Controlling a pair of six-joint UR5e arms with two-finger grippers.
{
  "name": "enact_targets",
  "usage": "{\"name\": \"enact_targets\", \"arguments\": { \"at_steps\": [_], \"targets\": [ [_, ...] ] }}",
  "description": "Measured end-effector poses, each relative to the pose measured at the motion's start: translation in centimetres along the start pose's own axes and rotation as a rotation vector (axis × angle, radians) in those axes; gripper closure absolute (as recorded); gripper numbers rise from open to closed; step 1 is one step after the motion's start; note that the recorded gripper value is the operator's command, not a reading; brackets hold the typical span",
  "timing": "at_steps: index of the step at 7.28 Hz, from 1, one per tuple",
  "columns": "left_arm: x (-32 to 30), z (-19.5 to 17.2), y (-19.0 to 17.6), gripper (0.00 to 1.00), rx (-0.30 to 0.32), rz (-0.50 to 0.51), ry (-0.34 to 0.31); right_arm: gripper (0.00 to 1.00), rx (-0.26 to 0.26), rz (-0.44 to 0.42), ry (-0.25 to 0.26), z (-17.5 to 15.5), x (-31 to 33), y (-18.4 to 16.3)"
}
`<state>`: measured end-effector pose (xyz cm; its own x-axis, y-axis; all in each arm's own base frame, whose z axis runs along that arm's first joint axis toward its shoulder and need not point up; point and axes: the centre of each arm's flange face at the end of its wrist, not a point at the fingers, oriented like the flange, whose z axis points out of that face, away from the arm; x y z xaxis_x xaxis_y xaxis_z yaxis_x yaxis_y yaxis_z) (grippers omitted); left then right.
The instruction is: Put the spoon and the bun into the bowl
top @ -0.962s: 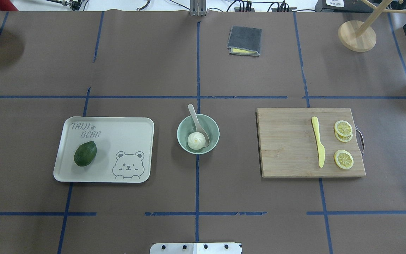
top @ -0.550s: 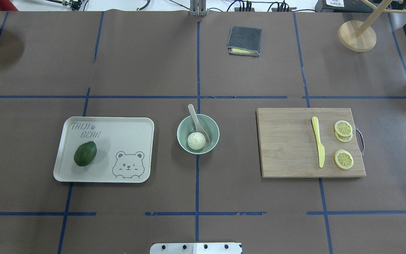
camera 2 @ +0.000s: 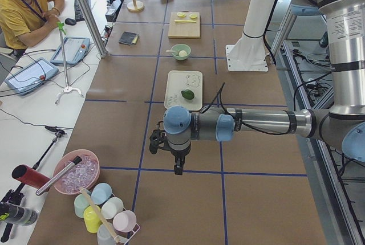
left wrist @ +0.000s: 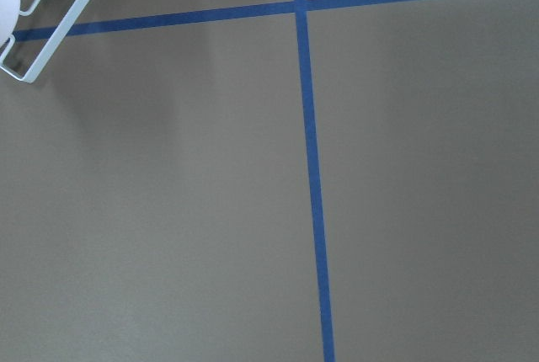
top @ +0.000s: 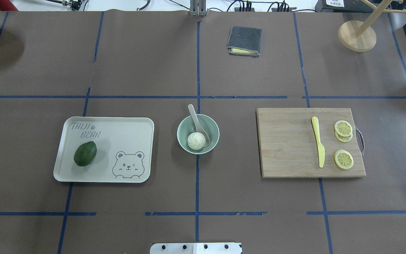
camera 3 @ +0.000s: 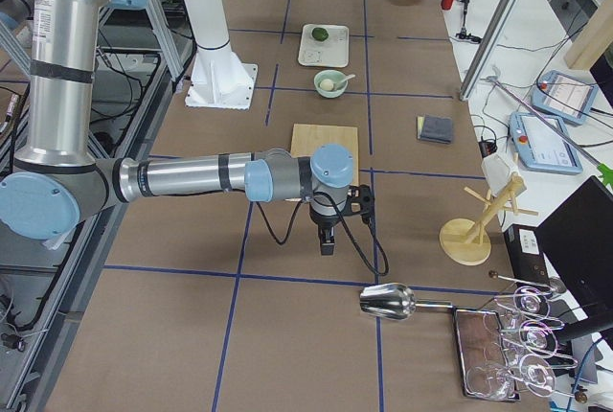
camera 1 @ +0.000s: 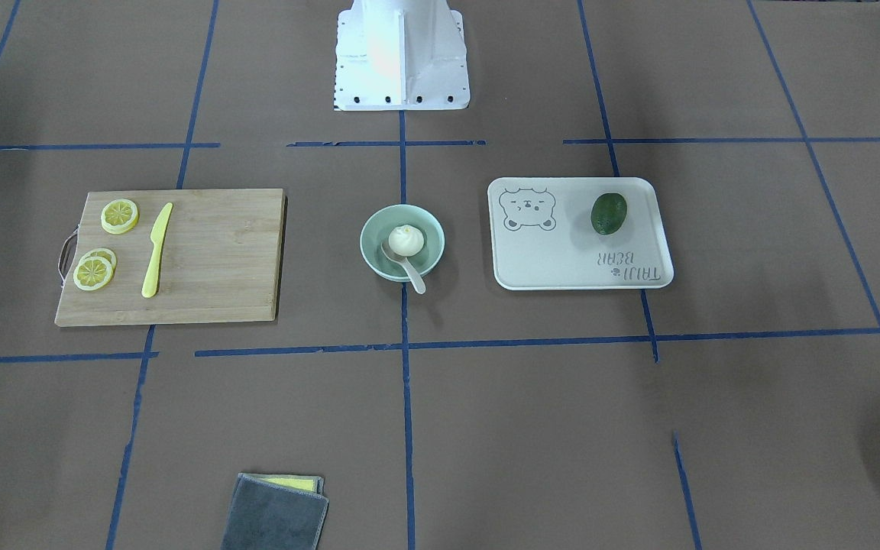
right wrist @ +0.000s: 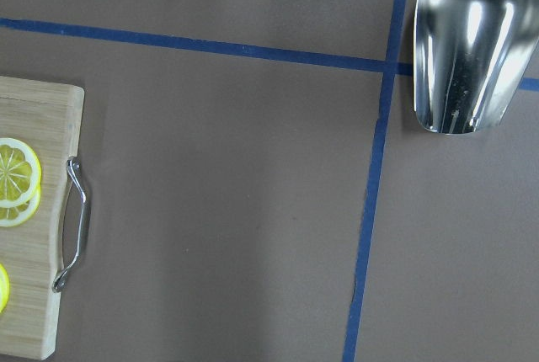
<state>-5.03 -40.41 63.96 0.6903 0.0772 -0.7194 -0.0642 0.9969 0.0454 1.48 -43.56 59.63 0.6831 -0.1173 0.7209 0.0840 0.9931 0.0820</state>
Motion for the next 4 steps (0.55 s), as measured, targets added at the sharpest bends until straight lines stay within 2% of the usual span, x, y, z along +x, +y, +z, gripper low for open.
{"name": "enact_targets", "arguments": {
  "at_steps": [4],
  "targets": [
    [0.07, 0.0, -0.02, 0.0, 0.0, -0.034, 0.002, 0.0, 0.002, -0.002, 0.006, -0.1, -0.06, 0.04]
  ]
}}
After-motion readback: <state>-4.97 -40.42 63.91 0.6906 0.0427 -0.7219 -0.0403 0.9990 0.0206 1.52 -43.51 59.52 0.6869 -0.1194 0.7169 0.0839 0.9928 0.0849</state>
